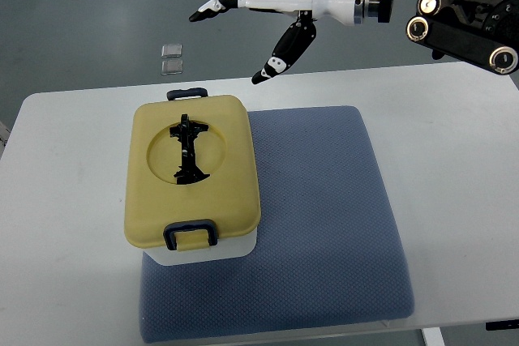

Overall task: Open white storage box with right hand
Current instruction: 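Swing the right hand over the box toward the black lid handle, then close the right hand fingers around the black handle on the yellow lid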

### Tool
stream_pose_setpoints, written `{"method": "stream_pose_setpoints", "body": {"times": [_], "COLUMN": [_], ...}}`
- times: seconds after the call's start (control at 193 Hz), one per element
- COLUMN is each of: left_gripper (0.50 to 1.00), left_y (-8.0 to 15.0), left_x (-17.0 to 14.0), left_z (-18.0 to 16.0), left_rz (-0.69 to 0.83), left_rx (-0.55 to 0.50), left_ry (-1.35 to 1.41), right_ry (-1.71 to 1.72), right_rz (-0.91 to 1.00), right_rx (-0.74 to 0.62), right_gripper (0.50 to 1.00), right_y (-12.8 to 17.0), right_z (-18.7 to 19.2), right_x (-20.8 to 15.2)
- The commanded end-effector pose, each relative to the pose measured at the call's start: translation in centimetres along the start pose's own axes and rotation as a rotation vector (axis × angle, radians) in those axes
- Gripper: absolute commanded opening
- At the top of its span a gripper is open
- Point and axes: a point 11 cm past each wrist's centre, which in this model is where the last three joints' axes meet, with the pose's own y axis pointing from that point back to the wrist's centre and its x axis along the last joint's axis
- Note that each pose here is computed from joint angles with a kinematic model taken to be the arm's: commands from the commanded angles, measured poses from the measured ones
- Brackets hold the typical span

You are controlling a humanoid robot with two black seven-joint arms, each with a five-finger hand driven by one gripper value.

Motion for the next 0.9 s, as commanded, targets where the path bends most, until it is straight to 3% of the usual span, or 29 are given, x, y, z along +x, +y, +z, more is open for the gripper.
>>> {"method": "stream_pose_setpoints", "body": {"times": [0.0,0.233,0.455,0.543,0.704,0.895], "left_gripper": [1.0,1.0,1.0,1.0,1.0,1.0], "left_y": [0.0,0.0,0.0,0.0,0.0,0.0], "left_x": [0.0,0.0,0.0,0.0,0.0,0.0], "left_z": [0.0,0.0,0.0,0.0,0.0,0.0], "left_rz": [0.0,0.0,0.0,-0.001,0.0,-0.001], "left_rx": [0.0,0.0,0.0,0.0,0.0,0.0], "left_ry": [0.001,0.0,0.0,0.0,0.0,0.0], "right_ry": [0.105,0.194,0.266,0.274,0.288,0.304], "right_rz": [-0.104,-0.22,-0.263,-0.29,-0.286,-0.289], "right_rx": [0.045,0.115,0.124,0.116,0.114,0.109], "right_gripper": [0.926,0.913,0.885,0.85,0.731,0.693], "right_y": [-2.4,-6.2,-7.2,-7.1,-7.1,-6.9], "right_z": [-1.8,-4.7,-5.1,-4.8,-4.6,-4.6], "right_x": [-1.4,-3.1,-4.3,-5.1,-5.1,-4.8]}}
